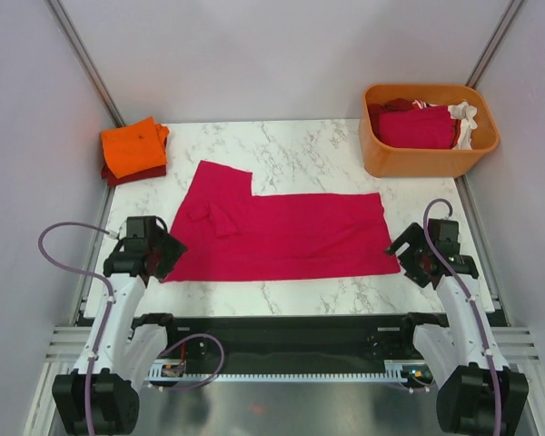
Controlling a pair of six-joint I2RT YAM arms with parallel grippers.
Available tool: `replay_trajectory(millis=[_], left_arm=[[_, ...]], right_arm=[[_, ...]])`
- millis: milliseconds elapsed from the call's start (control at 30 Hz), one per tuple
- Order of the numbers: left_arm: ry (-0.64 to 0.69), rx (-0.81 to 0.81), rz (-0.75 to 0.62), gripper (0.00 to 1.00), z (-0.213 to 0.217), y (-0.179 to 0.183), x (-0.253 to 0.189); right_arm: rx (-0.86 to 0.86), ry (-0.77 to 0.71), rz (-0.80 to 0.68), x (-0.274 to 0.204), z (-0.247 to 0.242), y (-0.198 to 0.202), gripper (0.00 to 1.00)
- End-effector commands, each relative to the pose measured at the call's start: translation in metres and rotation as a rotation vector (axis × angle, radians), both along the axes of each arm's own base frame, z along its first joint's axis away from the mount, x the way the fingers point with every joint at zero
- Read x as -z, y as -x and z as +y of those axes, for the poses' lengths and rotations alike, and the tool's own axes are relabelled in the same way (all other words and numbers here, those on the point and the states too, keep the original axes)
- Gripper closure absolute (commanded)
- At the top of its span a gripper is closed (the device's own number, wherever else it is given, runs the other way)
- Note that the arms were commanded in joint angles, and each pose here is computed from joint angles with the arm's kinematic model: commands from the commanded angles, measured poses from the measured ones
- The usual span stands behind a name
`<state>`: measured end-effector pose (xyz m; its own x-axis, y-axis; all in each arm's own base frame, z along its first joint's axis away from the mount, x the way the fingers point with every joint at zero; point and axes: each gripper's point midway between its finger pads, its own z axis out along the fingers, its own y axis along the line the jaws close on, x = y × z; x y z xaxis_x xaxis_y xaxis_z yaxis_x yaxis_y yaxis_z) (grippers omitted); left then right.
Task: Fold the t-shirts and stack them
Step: Fold the tshirt
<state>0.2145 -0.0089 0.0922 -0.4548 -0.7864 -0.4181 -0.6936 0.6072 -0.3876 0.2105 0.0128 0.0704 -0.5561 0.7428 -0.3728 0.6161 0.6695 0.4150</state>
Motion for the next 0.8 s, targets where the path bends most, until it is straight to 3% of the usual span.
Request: replay_trajectory(millis=[0, 133, 200, 333, 367, 467, 600, 700, 767], left_arm=[[0.074, 0.046, -0.027, 0.32, -0.015, 0.008, -0.020], [-0.033, 0.058, -0.200, 0.22, 0.000, -0.004, -0.079], [-0.093, 0.135, -0.310, 0.20, 0.000, -0.030, -0.106], [-0.129, 0.282, -0.349, 0.24, -0.008, -0.091, -0.125], [-0.134, 0.303, -0.278, 0.25, -0.006, -0.112, -0.105], [-0.209, 0.354, -0.315, 0.29, 0.000, -0.169, -0.115], [-0.173, 0.477, -0.234, 0.30, -0.009, -0.255, -0.069], [-0.134, 0.577, -0.265, 0.30, -0.022, -0.295, -0.062], [-0.088, 0.632, -0.218, 0.32, -0.030, -0.313, -0.024]], right_arm=[[-0.039, -0.049, 0.032, -0.005, 0.011, 0.015, 0.06], [-0.060, -0.012, -0.121, -0.053, 0.008, -0.005, 0.02], [-0.113, 0.013, -0.254, -0.085, 0.009, -0.028, 0.02], [-0.215, -0.006, -0.305, -0.105, 0.018, -0.066, 0.03], [-0.233, -0.006, -0.304, -0.107, 0.019, -0.072, 0.03], [-0.296, -0.017, -0.328, -0.117, 0.026, -0.091, 0.03], [-0.310, -0.006, -0.386, -0.135, 0.028, -0.101, 0.03], [-0.324, -0.004, -0.389, -0.139, 0.029, -0.102, 0.02], [-0.342, -0.012, -0.390, -0.138, 0.034, -0.100, 0.02]])
